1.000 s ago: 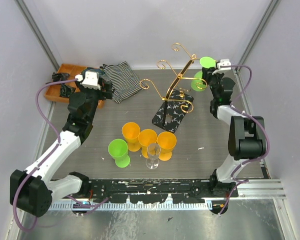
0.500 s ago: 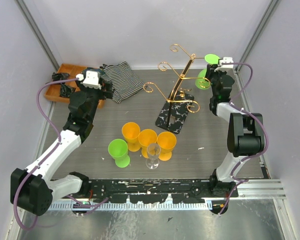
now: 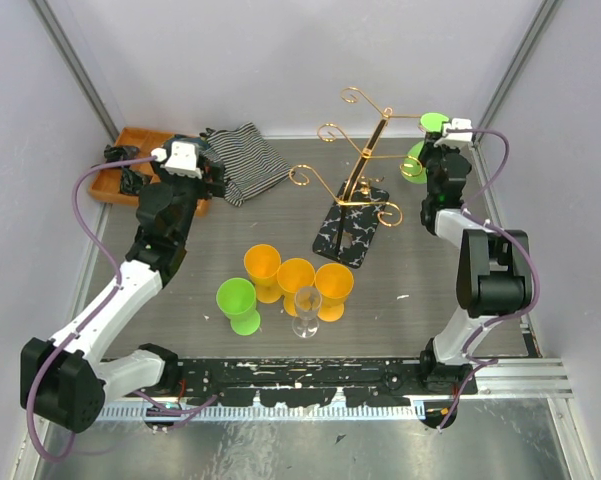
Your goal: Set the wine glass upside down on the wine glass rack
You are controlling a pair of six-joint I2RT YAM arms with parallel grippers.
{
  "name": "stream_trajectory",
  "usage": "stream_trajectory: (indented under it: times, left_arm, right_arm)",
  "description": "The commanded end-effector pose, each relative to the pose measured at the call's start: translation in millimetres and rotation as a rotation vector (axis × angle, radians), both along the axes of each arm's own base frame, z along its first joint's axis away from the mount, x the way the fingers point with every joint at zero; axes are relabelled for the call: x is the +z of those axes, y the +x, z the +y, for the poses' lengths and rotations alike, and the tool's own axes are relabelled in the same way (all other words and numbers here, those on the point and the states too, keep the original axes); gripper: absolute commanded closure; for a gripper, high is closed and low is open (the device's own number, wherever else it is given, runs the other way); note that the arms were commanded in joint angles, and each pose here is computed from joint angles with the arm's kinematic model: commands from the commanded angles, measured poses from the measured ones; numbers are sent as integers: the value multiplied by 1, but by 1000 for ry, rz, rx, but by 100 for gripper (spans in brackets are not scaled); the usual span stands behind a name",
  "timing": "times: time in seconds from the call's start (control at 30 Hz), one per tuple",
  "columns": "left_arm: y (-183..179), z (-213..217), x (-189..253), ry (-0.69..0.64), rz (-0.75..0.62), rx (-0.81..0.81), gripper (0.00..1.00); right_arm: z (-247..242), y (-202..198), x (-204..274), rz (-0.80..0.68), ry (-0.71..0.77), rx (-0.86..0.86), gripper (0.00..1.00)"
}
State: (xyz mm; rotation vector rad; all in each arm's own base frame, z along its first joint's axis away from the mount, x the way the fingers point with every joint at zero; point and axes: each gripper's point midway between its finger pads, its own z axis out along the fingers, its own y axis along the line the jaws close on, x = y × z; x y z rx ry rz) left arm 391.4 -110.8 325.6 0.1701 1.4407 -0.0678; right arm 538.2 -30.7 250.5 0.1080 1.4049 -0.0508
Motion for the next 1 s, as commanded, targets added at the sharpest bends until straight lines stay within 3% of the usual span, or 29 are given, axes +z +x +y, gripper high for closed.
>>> stream_trajectory:
  times: [0.0, 0.27, 0.7, 0.97]
  left_arm:
    - [-7, 5, 25, -30, -66, 14, 7]
    - [-12, 7, 26, -27, -73, 13, 7]
    - [-22, 11, 23, -33, -71, 12, 7]
    - [-21, 9, 14, -17, -44, 3, 6]
  right_arm:
    - [-10, -21, 31, -68, -19, -44, 99]
    - [20, -33, 26, -25, -37, 110, 99]
    - [44, -25, 25, -7, -52, 196, 99]
    - [55, -16, 24, 8, -53, 239, 92]
